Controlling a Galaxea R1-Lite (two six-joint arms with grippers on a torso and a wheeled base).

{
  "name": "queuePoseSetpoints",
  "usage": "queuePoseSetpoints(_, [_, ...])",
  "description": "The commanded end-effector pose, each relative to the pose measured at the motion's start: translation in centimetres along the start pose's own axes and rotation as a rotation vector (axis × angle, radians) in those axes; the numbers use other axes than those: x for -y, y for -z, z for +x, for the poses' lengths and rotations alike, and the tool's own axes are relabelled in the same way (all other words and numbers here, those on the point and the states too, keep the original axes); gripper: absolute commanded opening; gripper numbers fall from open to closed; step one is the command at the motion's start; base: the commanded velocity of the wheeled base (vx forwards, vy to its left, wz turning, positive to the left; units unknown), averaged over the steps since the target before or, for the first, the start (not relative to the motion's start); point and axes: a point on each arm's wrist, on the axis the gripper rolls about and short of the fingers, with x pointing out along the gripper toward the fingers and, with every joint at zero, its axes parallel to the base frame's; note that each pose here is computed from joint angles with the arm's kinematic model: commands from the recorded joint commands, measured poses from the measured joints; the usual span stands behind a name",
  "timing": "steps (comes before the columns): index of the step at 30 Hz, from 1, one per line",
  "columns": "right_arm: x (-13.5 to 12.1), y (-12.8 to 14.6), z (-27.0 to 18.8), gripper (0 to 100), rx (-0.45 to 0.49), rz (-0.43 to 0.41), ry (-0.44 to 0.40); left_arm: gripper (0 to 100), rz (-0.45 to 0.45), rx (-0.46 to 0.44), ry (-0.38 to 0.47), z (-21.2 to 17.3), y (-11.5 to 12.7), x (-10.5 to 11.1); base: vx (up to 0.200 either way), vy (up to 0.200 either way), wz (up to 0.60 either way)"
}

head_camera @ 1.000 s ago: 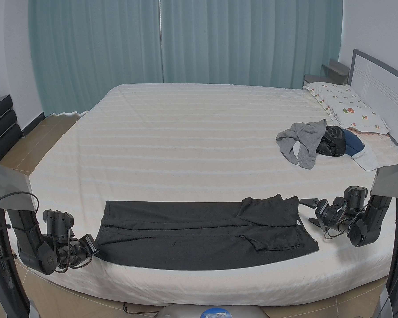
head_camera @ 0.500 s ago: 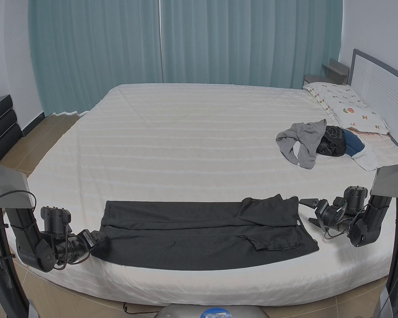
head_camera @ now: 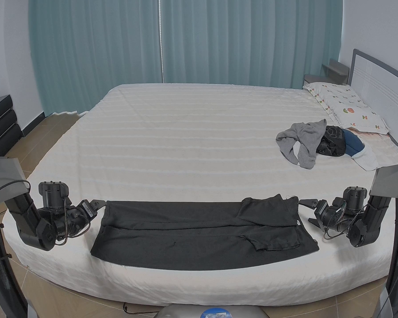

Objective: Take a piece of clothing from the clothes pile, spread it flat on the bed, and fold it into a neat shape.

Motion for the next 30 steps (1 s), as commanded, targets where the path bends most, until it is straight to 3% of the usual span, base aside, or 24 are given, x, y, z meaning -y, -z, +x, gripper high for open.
queuePoseSetpoints(1, [0.0,0.1,0.1,100,-0.002,-0.002,0.002,100,0.035,-0.041,-0.017,3.4,-0.1,-0.4,0.000,0.000,0.00])
queuePoseSetpoints(10, [0.2,0.1,0.1,100,-0.002,-0.003,0.006,100,0.114,-0.090,-0.047,4.8,1.4,-1.8,0.000,0.000,0.00])
queuePoseSetpoints(29, [0.2,0.2,0.2,100,-0.001,-0.006,0.007,100,0.154,-0.099,-0.005,5.4,2.2,0.0,0.000,0.000,0.00])
queuePoseSetpoints(30, [0.2,0.2,0.2,100,-0.002,-0.005,0.008,0,0.154,-0.101,-0.007,5.4,2.2,-0.1,0.000,0.000,0.00])
